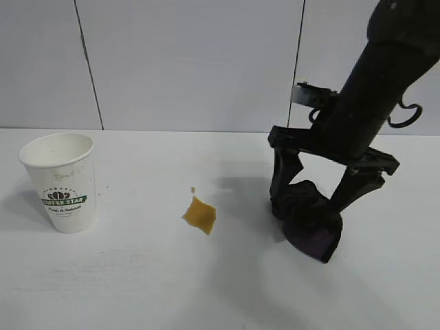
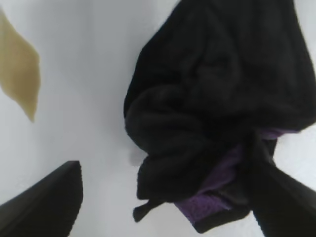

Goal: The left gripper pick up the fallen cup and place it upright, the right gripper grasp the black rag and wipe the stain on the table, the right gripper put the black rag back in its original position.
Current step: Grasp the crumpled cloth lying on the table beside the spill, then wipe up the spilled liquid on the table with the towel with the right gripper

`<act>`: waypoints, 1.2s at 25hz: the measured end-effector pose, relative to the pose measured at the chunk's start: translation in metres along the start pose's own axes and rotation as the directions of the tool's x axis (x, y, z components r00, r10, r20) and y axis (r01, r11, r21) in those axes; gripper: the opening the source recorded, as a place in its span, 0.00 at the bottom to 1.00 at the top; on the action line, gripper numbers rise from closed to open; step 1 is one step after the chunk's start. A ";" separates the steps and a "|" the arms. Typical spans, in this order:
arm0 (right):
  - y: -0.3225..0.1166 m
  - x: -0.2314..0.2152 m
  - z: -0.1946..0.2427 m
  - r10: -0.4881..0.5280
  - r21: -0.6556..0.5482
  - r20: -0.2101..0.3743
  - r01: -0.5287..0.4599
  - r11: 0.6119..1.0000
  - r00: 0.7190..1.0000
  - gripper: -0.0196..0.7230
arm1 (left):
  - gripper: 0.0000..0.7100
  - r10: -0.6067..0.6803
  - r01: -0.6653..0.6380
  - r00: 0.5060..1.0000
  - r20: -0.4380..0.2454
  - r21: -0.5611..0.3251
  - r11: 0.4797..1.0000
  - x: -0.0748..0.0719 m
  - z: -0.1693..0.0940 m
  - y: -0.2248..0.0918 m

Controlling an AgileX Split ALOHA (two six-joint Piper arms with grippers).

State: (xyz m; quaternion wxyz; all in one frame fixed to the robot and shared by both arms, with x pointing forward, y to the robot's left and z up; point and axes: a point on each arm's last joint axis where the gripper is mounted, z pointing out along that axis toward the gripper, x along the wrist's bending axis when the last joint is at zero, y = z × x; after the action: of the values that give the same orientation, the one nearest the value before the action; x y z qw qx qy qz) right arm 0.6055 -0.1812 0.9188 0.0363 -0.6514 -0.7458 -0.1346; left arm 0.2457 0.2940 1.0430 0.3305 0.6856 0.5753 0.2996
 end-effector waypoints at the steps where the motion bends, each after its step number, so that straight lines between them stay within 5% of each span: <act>1: 0.000 -0.001 0.003 0.005 0.007 0.018 -0.005 1.000 1.000 0.86 | 0.97 0.001 -0.001 1.000 -0.001 0.000 1.000 0.000 0.000 0.000; 7: -0.001 -0.010 0.009 0.004 0.022 0.103 -0.007 1.000 0.995 0.83 | 0.97 0.004 -0.004 1.000 -0.007 0.001 1.000 0.001 0.000 0.000; 14: 0.001 -0.012 0.008 -0.002 -0.001 0.132 0.002 1.000 0.991 0.20 | 0.97 0.004 -0.004 1.000 -0.007 0.001 1.000 0.001 0.000 0.000; 16: 0.001 -0.012 0.008 -0.002 -0.005 0.132 0.003 1.000 0.991 0.11 | 0.97 0.004 -0.004 1.000 -0.007 0.001 1.000 0.001 0.000 0.000; 21: 0.003 -0.009 0.005 0.019 -0.017 0.108 -0.018 1.000 0.994 0.08 | 0.97 0.004 -0.004 1.000 -0.007 0.001 1.000 0.001 0.000 0.000; 30: 0.025 0.025 -0.058 0.006 -0.173 -0.090 -0.022 0.985 0.996 0.08 | 0.97 0.004 -0.004 1.000 -0.008 0.001 1.000 0.001 0.000 0.000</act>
State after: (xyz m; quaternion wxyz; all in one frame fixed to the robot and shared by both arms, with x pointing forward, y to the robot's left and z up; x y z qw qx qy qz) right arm 0.6189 -0.1682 0.9838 0.0135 -0.6507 -0.7243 -0.2276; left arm 0.2457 0.2947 1.0429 0.3272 0.6856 0.5755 0.3028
